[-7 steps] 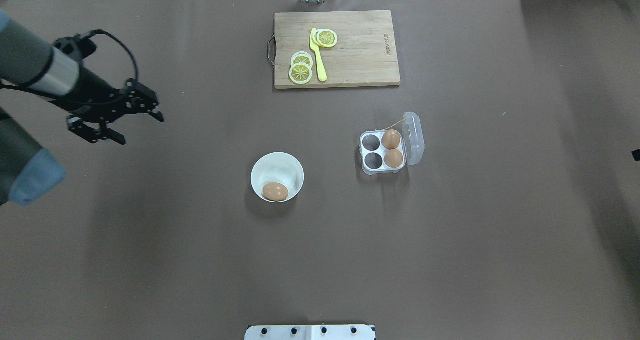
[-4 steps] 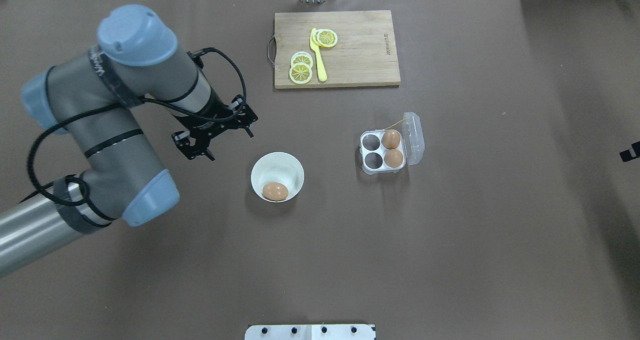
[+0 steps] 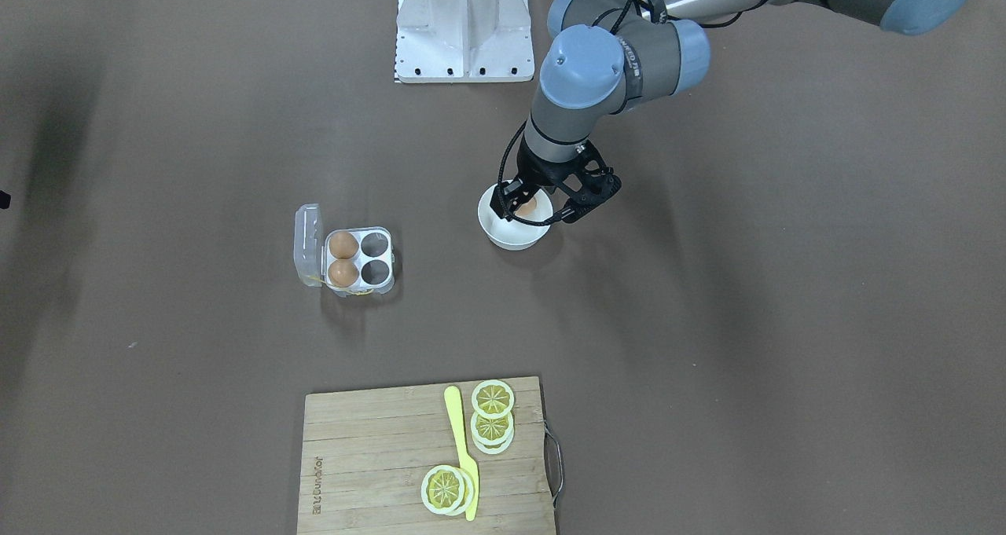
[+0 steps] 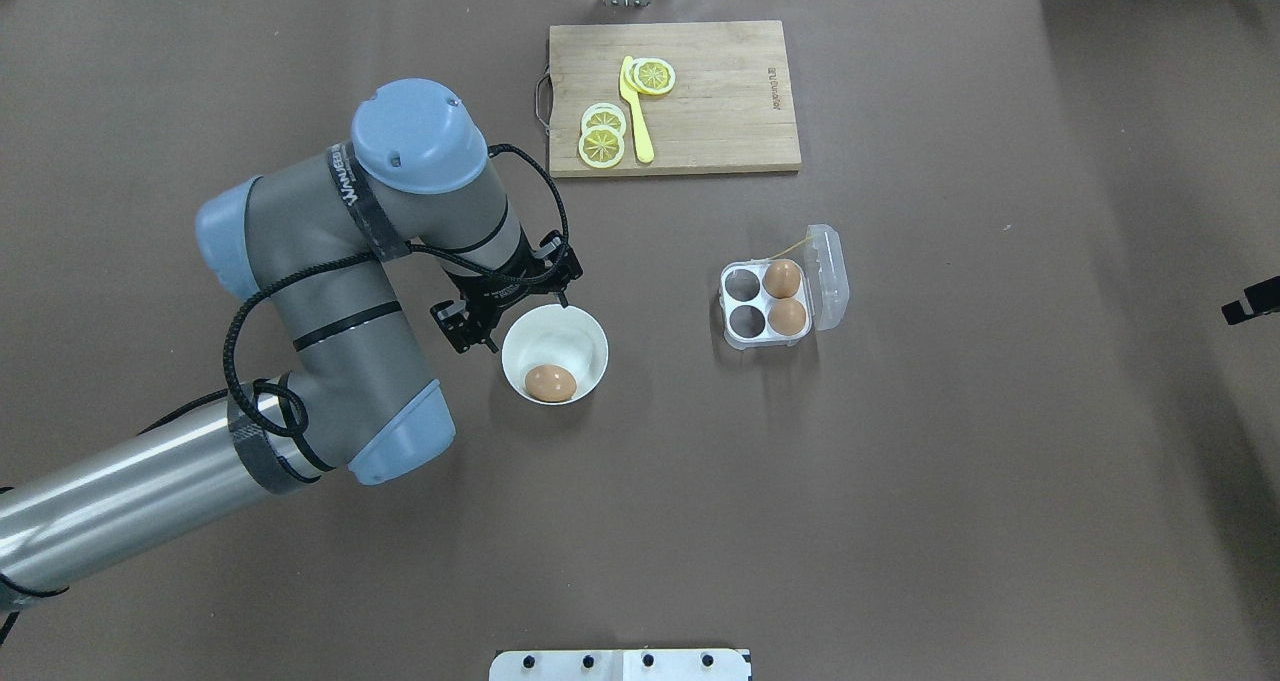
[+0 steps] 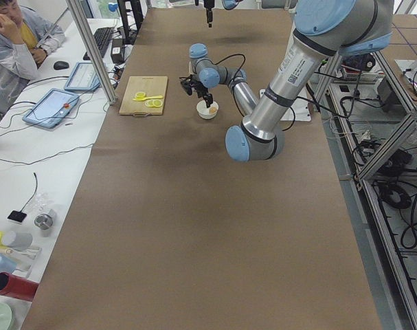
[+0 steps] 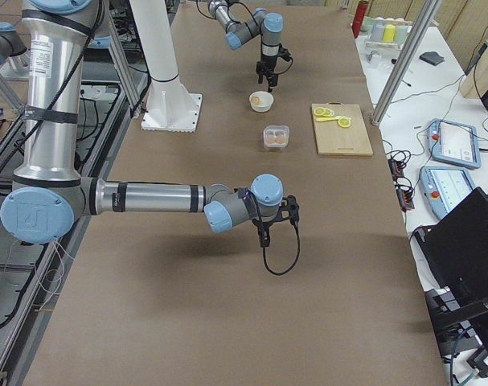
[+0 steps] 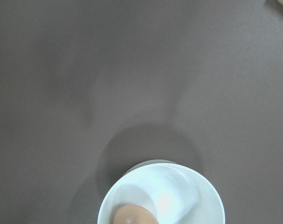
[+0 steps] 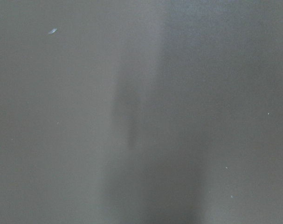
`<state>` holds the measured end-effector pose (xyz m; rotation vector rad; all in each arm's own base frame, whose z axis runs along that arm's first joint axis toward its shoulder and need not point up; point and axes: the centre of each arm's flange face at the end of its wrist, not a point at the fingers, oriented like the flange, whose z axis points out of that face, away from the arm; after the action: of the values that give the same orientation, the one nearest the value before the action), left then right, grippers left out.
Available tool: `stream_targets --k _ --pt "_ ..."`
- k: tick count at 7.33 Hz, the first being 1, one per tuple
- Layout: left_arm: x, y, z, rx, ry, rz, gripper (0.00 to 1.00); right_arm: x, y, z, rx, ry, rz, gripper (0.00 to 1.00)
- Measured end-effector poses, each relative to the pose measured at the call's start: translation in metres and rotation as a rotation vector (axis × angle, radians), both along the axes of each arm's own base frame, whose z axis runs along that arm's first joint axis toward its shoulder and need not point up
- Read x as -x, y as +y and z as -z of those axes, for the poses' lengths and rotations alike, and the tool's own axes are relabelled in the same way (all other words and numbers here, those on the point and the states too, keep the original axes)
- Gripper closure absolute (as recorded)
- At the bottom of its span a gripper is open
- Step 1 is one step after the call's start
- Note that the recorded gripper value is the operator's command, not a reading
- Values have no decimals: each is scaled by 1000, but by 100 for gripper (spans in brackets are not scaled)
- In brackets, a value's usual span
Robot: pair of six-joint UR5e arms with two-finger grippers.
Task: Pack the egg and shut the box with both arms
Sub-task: 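Move the left gripper over the white bowl toward the brown egg, then lower the left gripper into the bowl and grasp the brown egg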
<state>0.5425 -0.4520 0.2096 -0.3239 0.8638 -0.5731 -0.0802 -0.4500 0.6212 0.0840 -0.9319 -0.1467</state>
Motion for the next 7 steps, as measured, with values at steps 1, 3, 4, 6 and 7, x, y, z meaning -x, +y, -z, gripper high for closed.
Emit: stream_targets --k 1,3,4,6,7 --pt "-9 8 -1 7 0 5 23 1 -1 1 -1 -1 2 0" --pt "-15 12 -6 12 -4 6 23 2 -1 1 0 -2 4 0" --pt "-17 12 -9 10 0 6 23 3 -1 1 0 -1 5 0" --pt "-25 10 -16 9 10 8 23 4 -1 -1 2 2 7 0" --pt "-28 11 -18 16 9 14 23 5 -1 -1 3 1 9 0"
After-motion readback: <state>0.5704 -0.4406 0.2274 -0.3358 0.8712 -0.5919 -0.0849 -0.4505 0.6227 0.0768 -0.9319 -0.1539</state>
